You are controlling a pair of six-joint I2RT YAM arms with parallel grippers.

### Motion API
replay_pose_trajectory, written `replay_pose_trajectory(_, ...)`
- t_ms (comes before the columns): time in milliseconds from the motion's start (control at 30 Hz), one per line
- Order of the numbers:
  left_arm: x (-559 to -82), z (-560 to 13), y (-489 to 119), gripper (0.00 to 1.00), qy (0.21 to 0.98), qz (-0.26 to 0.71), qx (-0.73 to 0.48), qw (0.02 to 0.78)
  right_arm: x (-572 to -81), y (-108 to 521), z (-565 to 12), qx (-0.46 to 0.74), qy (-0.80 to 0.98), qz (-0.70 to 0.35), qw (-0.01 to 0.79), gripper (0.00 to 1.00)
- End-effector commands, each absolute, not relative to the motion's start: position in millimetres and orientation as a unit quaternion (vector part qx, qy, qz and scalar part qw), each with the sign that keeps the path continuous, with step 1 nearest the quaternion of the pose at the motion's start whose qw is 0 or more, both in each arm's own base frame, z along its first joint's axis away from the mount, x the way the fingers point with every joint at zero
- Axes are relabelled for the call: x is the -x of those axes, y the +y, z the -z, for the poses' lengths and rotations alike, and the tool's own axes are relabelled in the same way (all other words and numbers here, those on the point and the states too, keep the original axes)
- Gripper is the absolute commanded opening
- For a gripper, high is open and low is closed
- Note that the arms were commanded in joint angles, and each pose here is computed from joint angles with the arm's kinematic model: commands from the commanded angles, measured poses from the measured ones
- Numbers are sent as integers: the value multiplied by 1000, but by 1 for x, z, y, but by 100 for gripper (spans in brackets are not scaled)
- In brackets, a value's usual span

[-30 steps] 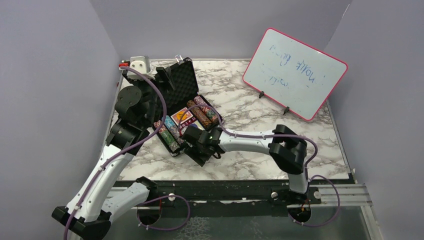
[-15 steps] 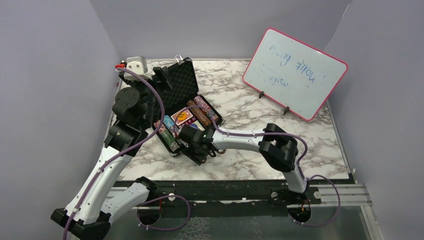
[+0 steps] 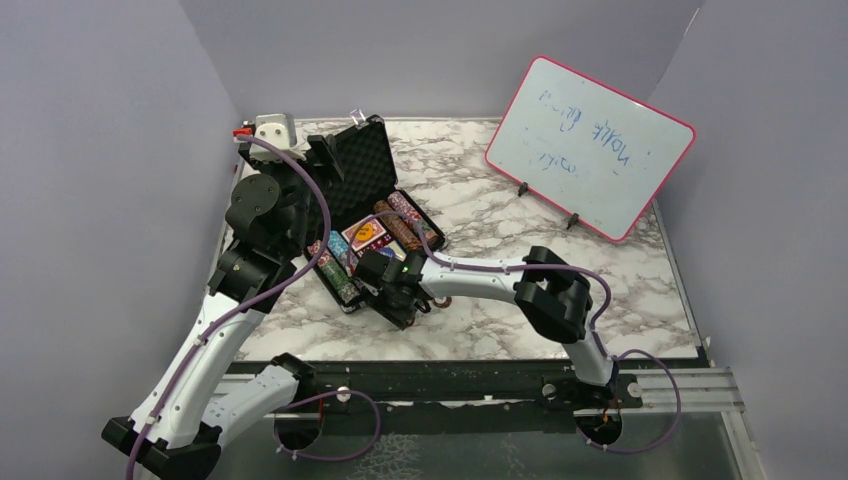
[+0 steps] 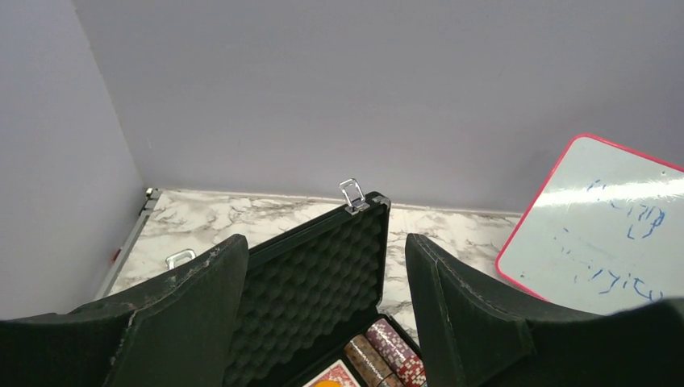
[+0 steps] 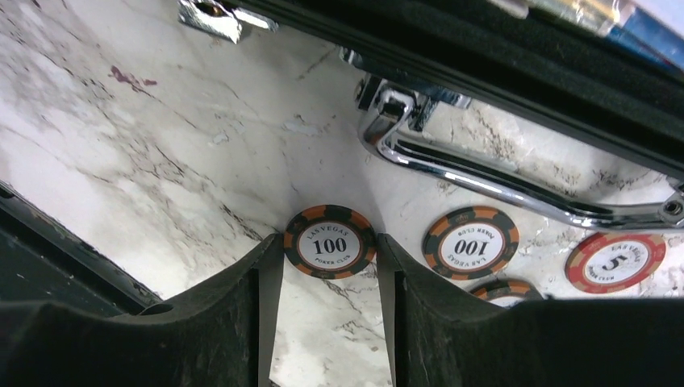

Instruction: Pack up texas hold em set

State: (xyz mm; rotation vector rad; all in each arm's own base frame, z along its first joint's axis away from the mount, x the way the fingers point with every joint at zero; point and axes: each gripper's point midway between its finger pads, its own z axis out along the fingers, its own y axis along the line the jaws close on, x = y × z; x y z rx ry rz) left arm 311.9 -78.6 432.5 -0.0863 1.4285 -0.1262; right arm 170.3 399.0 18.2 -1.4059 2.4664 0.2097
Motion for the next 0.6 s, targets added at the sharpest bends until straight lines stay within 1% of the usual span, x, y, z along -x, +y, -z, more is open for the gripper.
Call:
replay_pose_trajectory(0,-306,-452,-70,74,637,53,53,767,-160,367,1,491,866,-14,94,46)
replay_pose_trajectory(100,-306,-450,-70,74,639,52,53,766,-158,367,1,491,866,-19,94,43)
replay_pose_trajectory(233,-306,-449,-70,74,639,54,54,765,-159,369,4,488,868,-17,91,43)
replay_pose_trajectory(433,-304,-447,-69,74,641,54,56,763,-157,364,15,483,873,0,73,55)
replay_pose_trajectory(567,-302,-447,-68,74,641,55,58,763,-152,356,26,483,874,13,49,55)
